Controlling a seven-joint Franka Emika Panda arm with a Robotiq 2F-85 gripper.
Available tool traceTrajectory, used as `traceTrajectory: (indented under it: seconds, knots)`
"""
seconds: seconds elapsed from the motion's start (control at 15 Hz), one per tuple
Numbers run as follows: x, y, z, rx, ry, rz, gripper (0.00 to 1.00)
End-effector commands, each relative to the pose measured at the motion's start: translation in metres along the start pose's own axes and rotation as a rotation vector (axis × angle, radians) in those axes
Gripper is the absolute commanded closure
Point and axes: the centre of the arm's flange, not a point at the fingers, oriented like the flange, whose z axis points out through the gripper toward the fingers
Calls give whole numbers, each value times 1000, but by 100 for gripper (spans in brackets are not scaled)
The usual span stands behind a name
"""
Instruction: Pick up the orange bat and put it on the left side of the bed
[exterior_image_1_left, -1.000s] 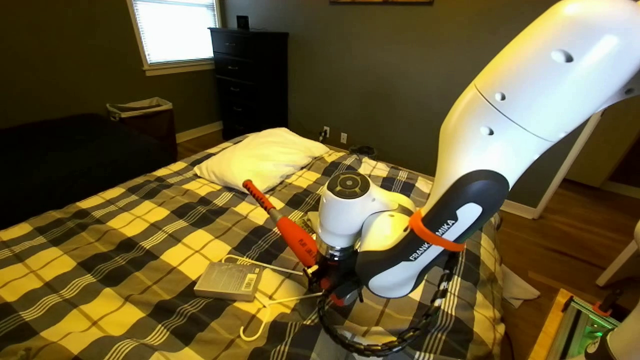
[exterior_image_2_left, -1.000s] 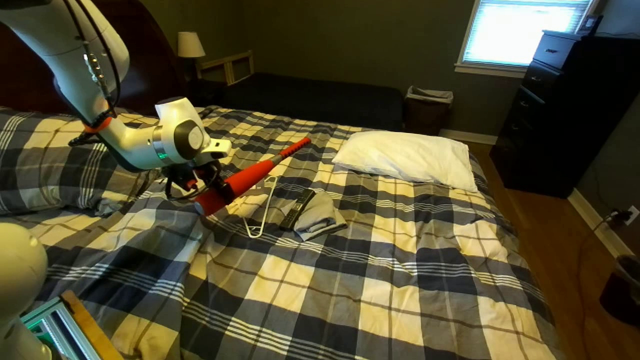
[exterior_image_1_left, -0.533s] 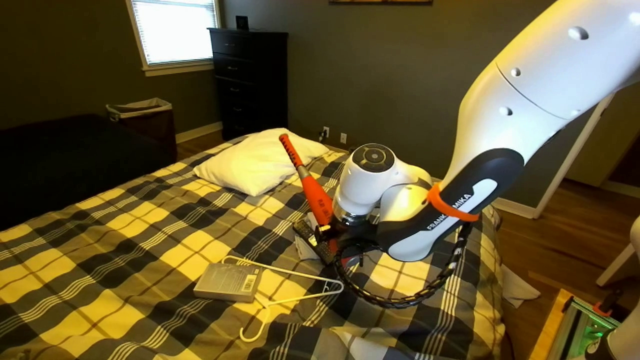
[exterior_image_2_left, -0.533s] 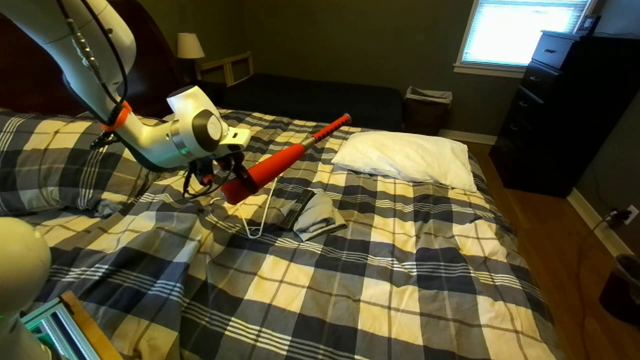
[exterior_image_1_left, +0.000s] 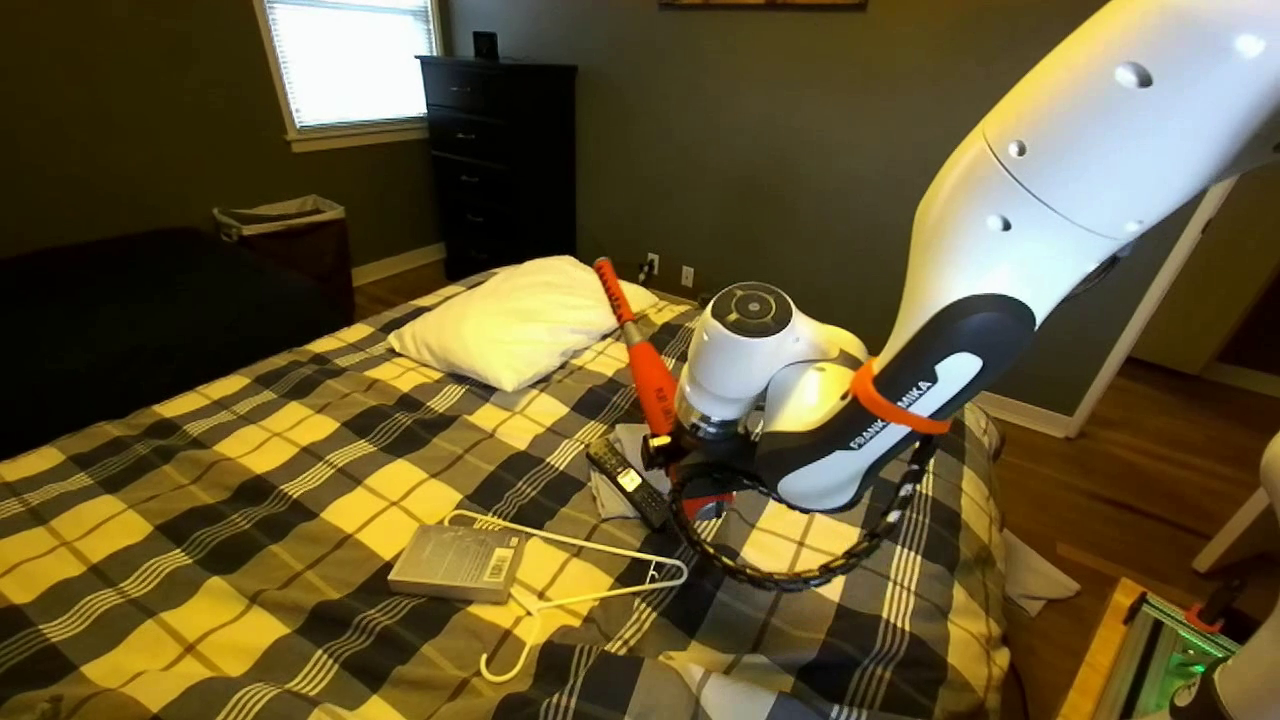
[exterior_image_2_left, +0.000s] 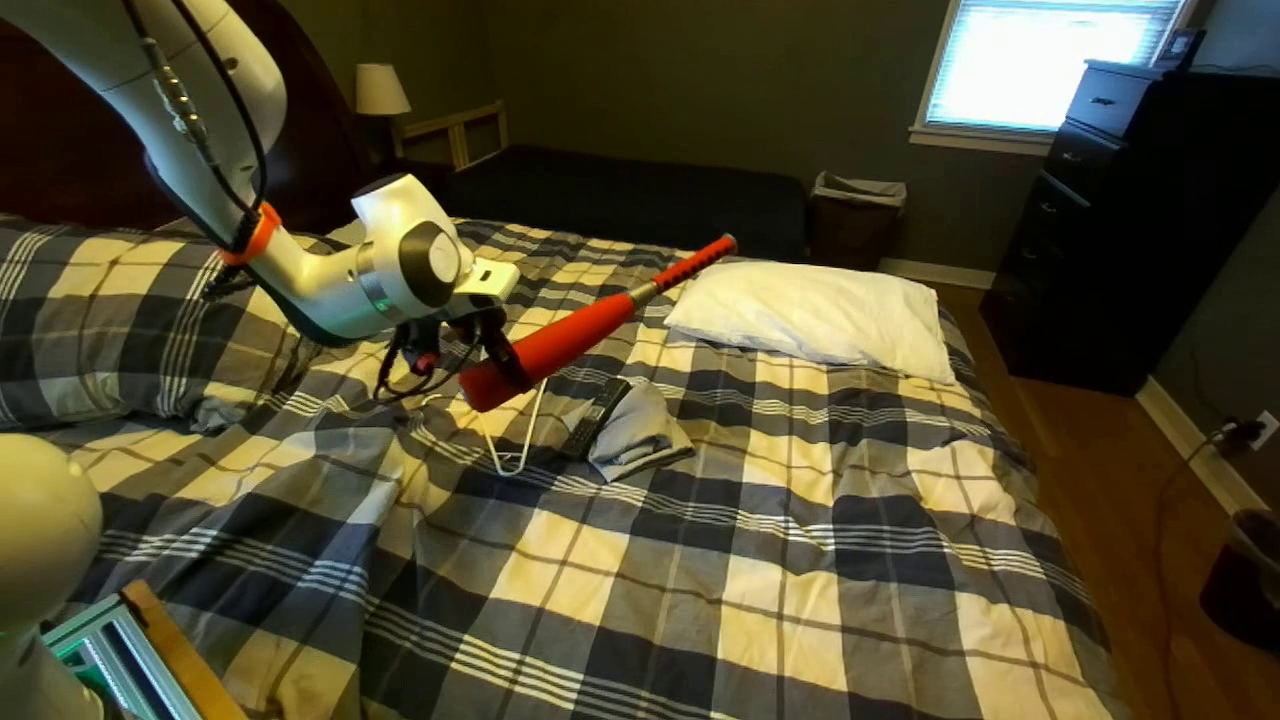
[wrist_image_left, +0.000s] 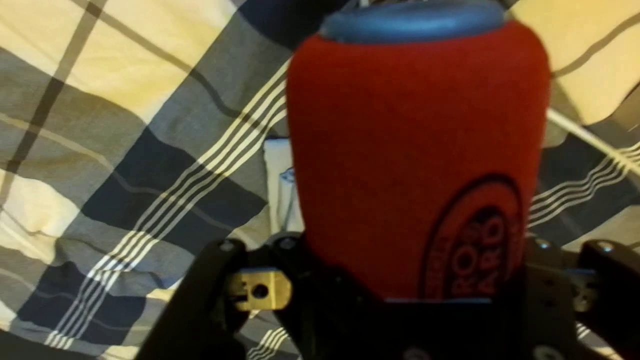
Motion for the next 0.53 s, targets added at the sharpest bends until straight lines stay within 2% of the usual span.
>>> traceTrajectory:
  seconds: [0.0, 0.2, 0.47]
  knots:
    - [33, 63, -10, -55, 63, 186, 66]
    - [66, 123, -9, -126, 111, 318, 66]
    - [80, 176, 25, -139, 71, 430, 66]
